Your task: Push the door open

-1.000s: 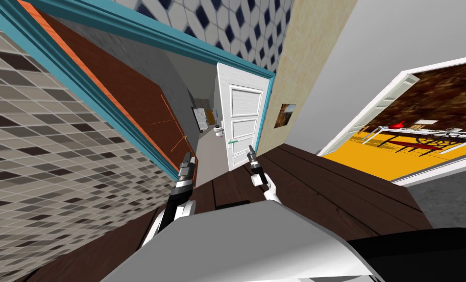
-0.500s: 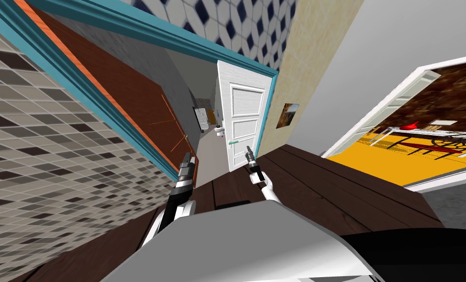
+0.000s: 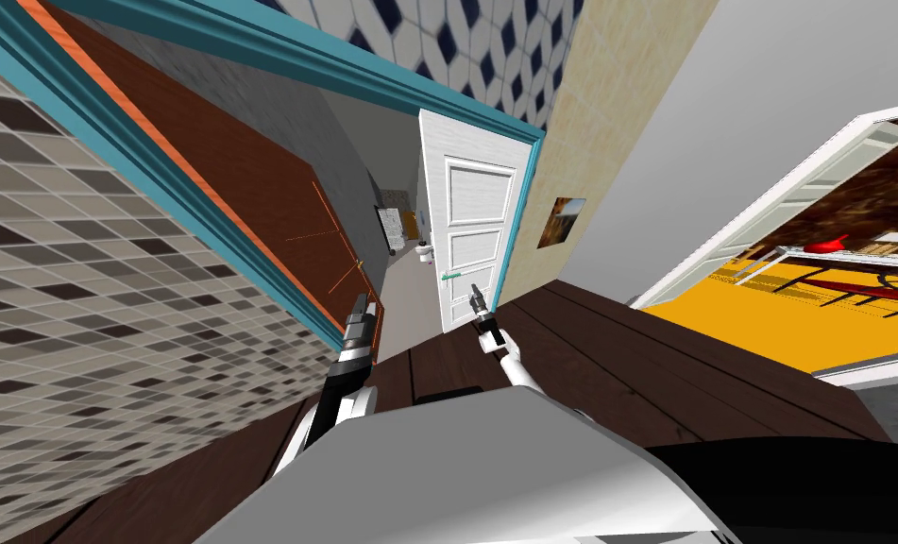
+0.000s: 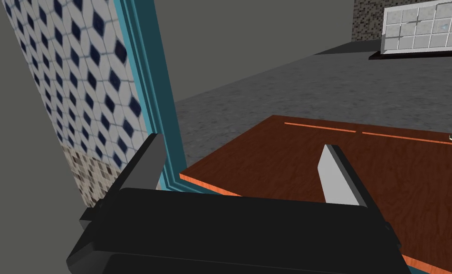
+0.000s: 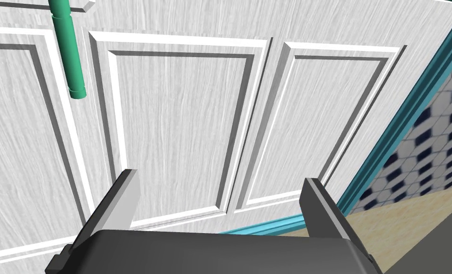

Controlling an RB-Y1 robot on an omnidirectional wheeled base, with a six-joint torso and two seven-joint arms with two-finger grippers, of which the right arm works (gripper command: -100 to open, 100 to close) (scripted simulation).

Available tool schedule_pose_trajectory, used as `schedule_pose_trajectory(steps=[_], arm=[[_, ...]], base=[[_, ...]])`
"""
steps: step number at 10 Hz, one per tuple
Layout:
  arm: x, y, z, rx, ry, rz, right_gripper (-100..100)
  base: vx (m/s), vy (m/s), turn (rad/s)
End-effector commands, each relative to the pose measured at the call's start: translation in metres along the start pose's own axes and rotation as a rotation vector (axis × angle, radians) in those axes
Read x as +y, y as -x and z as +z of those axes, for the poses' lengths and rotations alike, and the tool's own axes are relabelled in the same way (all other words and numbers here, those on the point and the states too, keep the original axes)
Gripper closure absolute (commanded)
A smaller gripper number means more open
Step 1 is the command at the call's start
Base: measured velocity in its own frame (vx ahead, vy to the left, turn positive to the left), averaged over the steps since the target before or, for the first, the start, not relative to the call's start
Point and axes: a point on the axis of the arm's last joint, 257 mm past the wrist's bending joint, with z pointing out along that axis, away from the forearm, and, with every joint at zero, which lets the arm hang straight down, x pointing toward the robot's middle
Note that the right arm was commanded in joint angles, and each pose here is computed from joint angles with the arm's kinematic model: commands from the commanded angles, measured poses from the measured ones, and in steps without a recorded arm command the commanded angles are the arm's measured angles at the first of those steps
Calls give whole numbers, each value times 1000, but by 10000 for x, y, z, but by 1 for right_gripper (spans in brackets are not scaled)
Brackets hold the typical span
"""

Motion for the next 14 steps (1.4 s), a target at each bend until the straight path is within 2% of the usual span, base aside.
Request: schedule_pose_trajectory(steps=[1,2,3,4,6,7,8,9,11,12,14], arm=[[-105,-28,69,10,-23,7,-100],[-161,-23,48,9,-35,7,-100],[-199,-53,117,18,-44,13,-100],[-279,-45,86,16,-61,13,-100],[-409,-93,187,31,-92,22,-100],[-493,-82,150,29,-110,22,-100],[-561,-103,195,36,-127,25,-100],[-596,-98,179,35,-135,25,-100],[-700,-134,263,47,-162,31,-100],[-774,-123,225,45,-179,31,-100],[-888,-147,286,53,-211,35,-100]], base=[[47,-10,47],[43,-14,32],[46,-22,40],[41,-18,31],[56,-26,76],[61,-32,18],[61,-29,39],[46,-23,29],[55,-30,57],[50,-22,32],[59,-38,49]])
